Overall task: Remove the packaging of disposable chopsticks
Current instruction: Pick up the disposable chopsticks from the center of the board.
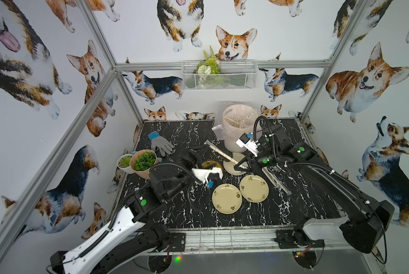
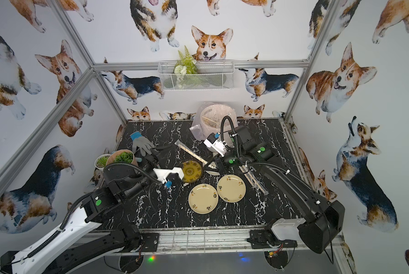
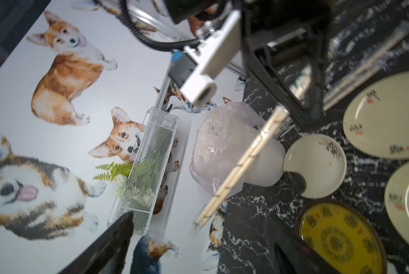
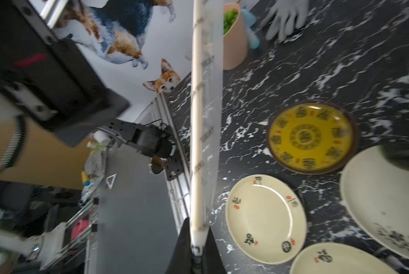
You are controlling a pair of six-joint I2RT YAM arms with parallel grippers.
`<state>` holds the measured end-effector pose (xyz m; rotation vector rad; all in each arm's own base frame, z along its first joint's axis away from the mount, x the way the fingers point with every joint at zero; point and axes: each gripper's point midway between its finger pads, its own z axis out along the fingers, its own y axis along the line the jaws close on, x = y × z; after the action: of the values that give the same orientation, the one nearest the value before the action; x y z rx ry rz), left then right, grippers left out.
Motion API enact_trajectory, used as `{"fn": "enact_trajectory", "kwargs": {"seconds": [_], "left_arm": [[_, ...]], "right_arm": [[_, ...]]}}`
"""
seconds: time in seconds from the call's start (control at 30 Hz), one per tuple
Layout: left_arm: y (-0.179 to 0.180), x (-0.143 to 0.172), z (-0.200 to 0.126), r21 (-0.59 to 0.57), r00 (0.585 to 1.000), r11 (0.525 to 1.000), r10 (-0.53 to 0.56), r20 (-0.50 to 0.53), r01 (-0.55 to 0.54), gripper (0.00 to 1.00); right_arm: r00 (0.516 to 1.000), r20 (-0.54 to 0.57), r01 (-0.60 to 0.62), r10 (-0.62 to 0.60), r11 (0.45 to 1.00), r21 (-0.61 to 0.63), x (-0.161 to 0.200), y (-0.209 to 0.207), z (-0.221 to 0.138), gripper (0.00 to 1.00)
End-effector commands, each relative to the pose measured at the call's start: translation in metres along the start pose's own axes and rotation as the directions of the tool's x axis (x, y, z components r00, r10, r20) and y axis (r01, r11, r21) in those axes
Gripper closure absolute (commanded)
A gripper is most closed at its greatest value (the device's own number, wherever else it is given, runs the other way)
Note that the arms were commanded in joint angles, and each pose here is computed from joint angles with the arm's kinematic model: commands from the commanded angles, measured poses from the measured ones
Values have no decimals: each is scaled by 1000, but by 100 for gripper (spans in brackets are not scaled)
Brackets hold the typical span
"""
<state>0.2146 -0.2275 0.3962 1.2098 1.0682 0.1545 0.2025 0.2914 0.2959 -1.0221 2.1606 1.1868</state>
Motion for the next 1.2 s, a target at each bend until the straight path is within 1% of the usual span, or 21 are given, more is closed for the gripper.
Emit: {"fn": "enact_trajectory", "kwargs": {"seconds": [0.0, 0.03, 0.07, 0.1, 0.13, 0.17, 0.2, 0.23, 0.3, 0.33, 0.37, 0.43, 0.47, 0.53, 0.63, 0.77, 0.9, 0.93, 1.07, 1.17], "left_arm": [[57, -6, 18, -189, 766, 748, -641, 42, 636, 9], [57, -6, 24, -177, 720, 706, -693, 30, 686, 9], [56, -5, 30, -169, 665, 653, -746, 22, 738, 9], [56, -4, 38, -160, 594, 584, -804, 17, 796, 10], [55, -3, 44, -143, 536, 528, -844, 18, 837, 10], [50, 2, 64, -50, 321, 320, -947, 23, 946, 13], [50, 5, 76, 19, 185, 185, -982, 26, 982, 16], [49, 9, 89, 82, 66, 68, -998, 21, 994, 19], [50, 11, 107, 180, -59, -56, -998, 15, 982, 23], [48, 12, 113, 202, -92, -89, -996, 7, 975, 24], [45, 11, 122, 253, -135, -133, -991, -8, 958, 25], [44, 2, 130, 353, -185, -180, -983, -21, 918, 26], [44, -2, 133, 391, -209, -202, -978, -25, 898, 28], [45, -13, 136, 474, -229, -221, -972, -41, 852, 34], [44, -26, 140, 549, -228, -240, -969, -91, 801, 44], [48, -33, 137, 602, -250, -254, -964, -93, 757, 45], [44, -34, 136, 606, -248, -258, -963, -103, 753, 45], [45, -34, 136, 607, -249, -258, -963, -102, 752, 48], [47, -36, 132, 609, -243, -247, -966, -91, 753, 65], [48, -38, 129, 612, -238, -240, -967, -86, 754, 74]], "right_arm": [[982, 172, 14, -76, 942, 334, -37, -51, -18, 100], [976, 204, 2, -83, 928, 372, -41, -57, -23, 100], [970, 223, -2, -92, 921, 390, -45, -59, -26, 100], [963, 250, -6, -104, 915, 403, -48, -61, -29, 100], [951, 281, 3, -126, 916, 402, -54, -59, -31, 100], [943, 302, 11, -141, 919, 395, -57, -56, -32, 100], [926, 340, 24, -166, 923, 385, -63, -52, -35, 100], [905, 385, 17, -181, 920, 392, -68, -51, -39, 100], [887, 426, -17, -177, 910, 414, -73, -55, -46, 100], [880, 439, -16, -181, 913, 408, -75, -52, -47, 100], [874, 449, -10, -184, 918, 396, -77, -49, -48, 100], [862, 478, -22, -169, 929, 368, -78, -46, -48, 100], [847, 501, -16, -176, 934, 356, -80, -38, -55, 100], [844, 511, -21, -162, 942, 335, -78, -35, -55, 100], [850, 503, -4, -154, 954, 299, -73, -28, -51, 100], [855, 495, 6, -155, 957, 289, -68, -24, -44, 100], [854, 495, 22, -160, 962, 273, -67, -16, -39, 100], [853, 496, 25, -162, 962, 271, -68, -13, -37, 100], [851, 497, 41, -170, 965, 259, -68, -7, -32, 100], [850, 499, 44, -168, 967, 250, -68, -4, -30, 100]]}}
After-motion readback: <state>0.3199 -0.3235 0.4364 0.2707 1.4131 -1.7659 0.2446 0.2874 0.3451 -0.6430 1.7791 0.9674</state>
